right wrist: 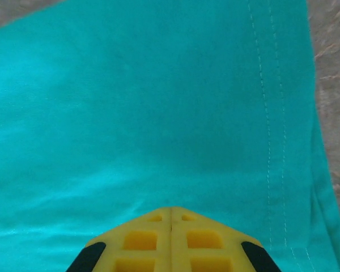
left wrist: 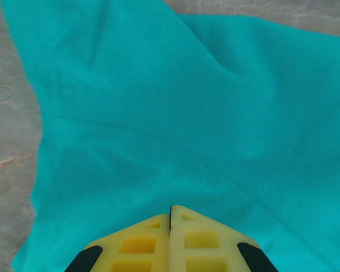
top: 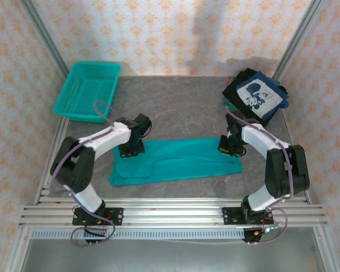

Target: Fold and stack the t-shirts

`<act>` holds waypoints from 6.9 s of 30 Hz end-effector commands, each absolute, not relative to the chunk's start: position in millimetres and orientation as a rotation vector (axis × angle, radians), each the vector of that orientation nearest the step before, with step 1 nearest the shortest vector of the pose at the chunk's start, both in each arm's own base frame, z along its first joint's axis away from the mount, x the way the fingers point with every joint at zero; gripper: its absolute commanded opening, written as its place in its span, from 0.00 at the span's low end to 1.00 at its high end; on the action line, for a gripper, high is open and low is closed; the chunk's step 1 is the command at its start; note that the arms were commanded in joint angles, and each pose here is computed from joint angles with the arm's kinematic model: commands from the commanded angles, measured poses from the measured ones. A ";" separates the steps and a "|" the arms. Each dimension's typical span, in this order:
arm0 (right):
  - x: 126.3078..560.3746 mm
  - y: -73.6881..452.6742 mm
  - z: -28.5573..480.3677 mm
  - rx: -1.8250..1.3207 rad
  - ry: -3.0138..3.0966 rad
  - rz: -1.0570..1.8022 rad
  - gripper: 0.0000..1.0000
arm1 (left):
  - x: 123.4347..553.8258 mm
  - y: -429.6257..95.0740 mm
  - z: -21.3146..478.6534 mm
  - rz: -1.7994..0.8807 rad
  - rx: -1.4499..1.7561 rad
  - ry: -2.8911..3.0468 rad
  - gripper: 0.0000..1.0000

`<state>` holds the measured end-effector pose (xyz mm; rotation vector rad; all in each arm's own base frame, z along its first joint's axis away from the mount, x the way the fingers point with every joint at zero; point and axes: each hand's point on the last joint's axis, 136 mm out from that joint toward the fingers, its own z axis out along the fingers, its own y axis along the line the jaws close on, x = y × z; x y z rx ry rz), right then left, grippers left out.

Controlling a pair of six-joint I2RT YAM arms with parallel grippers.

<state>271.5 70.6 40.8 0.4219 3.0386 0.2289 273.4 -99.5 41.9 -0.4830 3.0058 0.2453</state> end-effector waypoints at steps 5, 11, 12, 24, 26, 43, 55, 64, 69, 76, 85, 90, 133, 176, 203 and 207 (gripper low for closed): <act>262.9 64.8 6.4 0.524 3.088 0.101 0.00 | 320.3 -102.0 2.8 0.328 -0.409 3.033 0.02; 235.7 76.0 0.3 0.609 3.130 0.158 0.00 | 393.7 -112.0 -8.1 0.355 -0.279 3.038 0.02; 229.7 80.7 0.3 0.630 3.138 0.186 0.00 | 410.8 -115.7 -7.3 0.353 -0.261 3.028 0.02; 195.9 195.9 -8.6 1.009 3.017 0.593 0.00 | 593.3 -171.8 -1.7 -0.191 -0.393 2.734 0.07; 195.9 219.0 -10.9 1.101 2.950 0.661 0.00 | 609.9 -173.8 -7.3 -0.294 -0.456 2.681 0.08; 173.7 347.2 49.8 0.854 2.794 0.889 0.28 | 608.1 -224.7 83.2 -0.796 -0.373 2.605 0.56; 144.2 223.3 171.4 0.484 2.633 0.805 0.63 | 440.0 -145.3 342.3 -0.623 -0.180 2.420 0.76; 135.9 240.0 137.7 0.129 2.783 0.826 0.64 | 237.7 -127.2 223.7 -0.716 -0.231 2.701 0.77; 138.0 273.5 90.1 0.061 2.890 0.840 0.62 | 164.2 -138.0 141.3 -0.876 -0.301 2.849 0.73; 145.5 293.7 49.1 0.030 2.975 0.757 0.61 | 136.3 -151.3 94.2 -0.987 -0.346 2.935 0.68; 144.0 289.2 37.7 0.027 3.014 0.715 0.61 | 135.9 -157.9 54.4 -0.922 -0.486 2.982 0.61; 145.1 287.1 36.8 0.009 3.018 0.721 0.61 | 140.4 -165.4 44.0 -0.963 -0.549 2.955 0.58; 135.8 289.7 96.6 0.004 3.076 0.637 0.00 | 142.6 -153.5 87.0 -0.693 -0.508 2.886 0.00; 497.5 260.3 102.2 0.380 2.936 0.791 0.45 | 457.7 -94.3 111.2 -0.532 -0.699 2.785 0.30; 322.2 266.7 97.5 0.394 2.768 1.169 0.61 | 295.2 -132.9 99.1 -0.930 -0.717 2.739 0.66; 325.6 270.6 70.3 0.448 2.805 1.155 0.57 | 294.1 -138.6 67.9 -0.904 -0.770 2.778 0.64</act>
